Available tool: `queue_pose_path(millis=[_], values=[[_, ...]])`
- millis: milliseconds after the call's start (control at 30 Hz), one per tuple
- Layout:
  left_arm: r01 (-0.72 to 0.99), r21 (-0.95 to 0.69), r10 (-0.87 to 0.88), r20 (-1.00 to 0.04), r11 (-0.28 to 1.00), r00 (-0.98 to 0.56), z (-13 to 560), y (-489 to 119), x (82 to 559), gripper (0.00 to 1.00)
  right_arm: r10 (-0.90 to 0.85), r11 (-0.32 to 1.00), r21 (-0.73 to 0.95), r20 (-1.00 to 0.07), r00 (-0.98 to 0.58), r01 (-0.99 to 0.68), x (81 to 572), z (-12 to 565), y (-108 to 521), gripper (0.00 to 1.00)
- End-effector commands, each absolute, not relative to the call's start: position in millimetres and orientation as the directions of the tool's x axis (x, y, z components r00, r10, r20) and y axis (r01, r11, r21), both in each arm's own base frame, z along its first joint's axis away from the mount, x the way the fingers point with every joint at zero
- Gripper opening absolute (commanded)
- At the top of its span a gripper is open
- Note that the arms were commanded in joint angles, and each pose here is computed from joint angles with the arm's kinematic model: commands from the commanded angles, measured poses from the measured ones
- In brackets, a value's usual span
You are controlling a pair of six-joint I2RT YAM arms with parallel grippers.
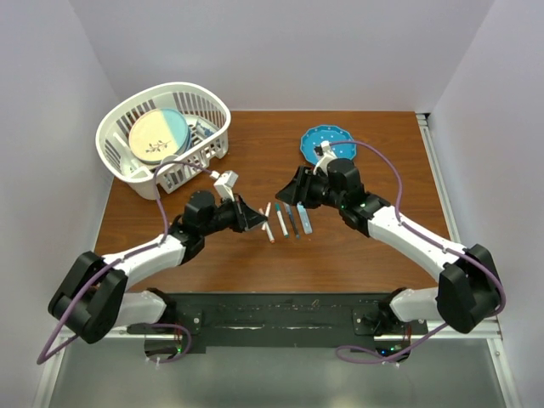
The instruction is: Insert the pens into the pen caps
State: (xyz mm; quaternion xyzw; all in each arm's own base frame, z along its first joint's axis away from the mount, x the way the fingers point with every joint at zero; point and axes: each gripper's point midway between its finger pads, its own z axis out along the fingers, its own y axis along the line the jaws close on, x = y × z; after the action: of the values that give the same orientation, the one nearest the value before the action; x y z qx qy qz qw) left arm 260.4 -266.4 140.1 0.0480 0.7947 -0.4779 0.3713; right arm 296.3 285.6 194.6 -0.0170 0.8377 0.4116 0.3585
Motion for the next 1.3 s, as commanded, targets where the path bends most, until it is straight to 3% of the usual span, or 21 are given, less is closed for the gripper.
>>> queue_pose_path(millis=[0,167,533,600,667,700,767,900,1033,1167,1267], values=[[0.530,-0.755,-0.325,-0.649,0.387,-0.687,183,-291,258,0.00,0.322,0.621,0.708,-0.621,-0.714,-0.336,295,214,294,0.55],[0.548,-0.755,-0.344,-0.653,0.361,-0.674,197,-297,258,0.00,0.366,0.678,0.682,-0.636,-0.679,-0.273,299,210,280,0.49],[0.567,-0.755,-0.380,-0.656,0.330,-0.652,216,-303,257,0.00,0.315,0.658,0.684,-0.629,-0.711,-0.314,282,212,308,0.42],[0.569,-0.753,-0.383,-0.658,0.331,-0.648,219,-303,258,0.00,0.304,0.654,0.681,-0.634,-0.711,-0.328,278,215,313,0.29],[0.578,-0.744,-0.371,-0.668,0.335,-0.645,219,-303,257,0.00,0.307,0.653,0.677,-0.646,-0.698,-0.340,278,220,314,0.04],[0.586,-0.739,-0.364,-0.674,0.333,-0.643,219,-304,256,0.00,0.311,0.649,0.675,-0.656,-0.687,-0.350,278,225,313,0.00],[0.607,-0.723,-0.327,-0.691,0.330,-0.645,215,-305,251,0.00,0.315,0.644,0.673,-0.667,-0.675,-0.364,278,233,313,0.00],[0.625,-0.713,-0.285,-0.701,0.317,-0.654,209,-305,242,0.20,0.315,0.621,0.675,-0.681,-0.661,-0.399,275,247,314,0.00],[0.636,-0.713,-0.264,-0.701,0.297,-0.662,208,-308,239,0.28,0.320,0.594,0.691,-0.672,-0.667,-0.411,272,251,318,0.00],[0.642,-0.709,-0.251,-0.704,0.292,-0.664,208,-311,240,0.29,0.316,0.589,0.692,-0.673,-0.669,-0.418,270,252,321,0.00],[0.644,-0.708,-0.248,-0.705,0.289,-0.664,207,-311,239,0.20,0.315,0.595,0.685,-0.680,-0.662,-0.420,269,253,320,0.00]])
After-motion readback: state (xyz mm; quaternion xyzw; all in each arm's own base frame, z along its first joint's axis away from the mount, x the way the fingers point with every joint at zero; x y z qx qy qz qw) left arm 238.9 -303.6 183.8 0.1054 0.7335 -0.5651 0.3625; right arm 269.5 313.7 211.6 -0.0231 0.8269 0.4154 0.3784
